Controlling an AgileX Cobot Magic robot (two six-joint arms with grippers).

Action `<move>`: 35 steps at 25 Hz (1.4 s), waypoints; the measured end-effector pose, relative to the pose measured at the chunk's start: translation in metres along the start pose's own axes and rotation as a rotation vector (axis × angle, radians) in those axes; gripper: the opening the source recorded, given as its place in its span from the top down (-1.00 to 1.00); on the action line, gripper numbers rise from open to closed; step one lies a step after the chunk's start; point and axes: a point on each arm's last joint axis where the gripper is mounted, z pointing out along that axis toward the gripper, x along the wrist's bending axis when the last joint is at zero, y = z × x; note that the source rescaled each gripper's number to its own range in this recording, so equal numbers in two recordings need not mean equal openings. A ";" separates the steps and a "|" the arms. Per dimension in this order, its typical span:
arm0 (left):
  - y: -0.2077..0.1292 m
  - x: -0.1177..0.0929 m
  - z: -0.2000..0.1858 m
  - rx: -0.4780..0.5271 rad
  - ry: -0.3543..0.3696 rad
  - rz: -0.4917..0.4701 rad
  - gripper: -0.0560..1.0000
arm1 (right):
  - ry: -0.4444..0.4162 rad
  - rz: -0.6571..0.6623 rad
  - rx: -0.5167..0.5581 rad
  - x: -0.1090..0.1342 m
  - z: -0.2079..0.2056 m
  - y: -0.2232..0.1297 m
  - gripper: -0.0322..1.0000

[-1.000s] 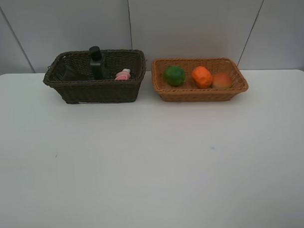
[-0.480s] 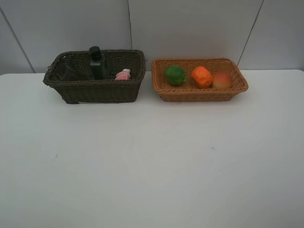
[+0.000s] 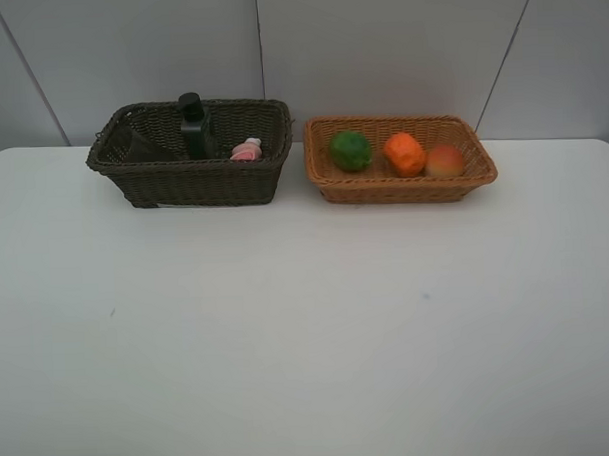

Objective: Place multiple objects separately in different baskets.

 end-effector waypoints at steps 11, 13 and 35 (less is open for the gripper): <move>-0.024 -0.007 -0.002 -0.109 -0.046 0.013 -1.00 | 0.000 0.000 0.000 0.000 0.000 0.000 -0.35; -0.026 -0.007 -0.005 -0.139 -0.054 0.022 -1.00 | 0.000 0.000 0.000 0.000 0.000 0.000 -0.35; -0.030 -0.004 -0.009 -0.166 -0.033 -0.032 -1.00 | 0.000 0.000 0.000 0.000 0.000 0.000 -0.35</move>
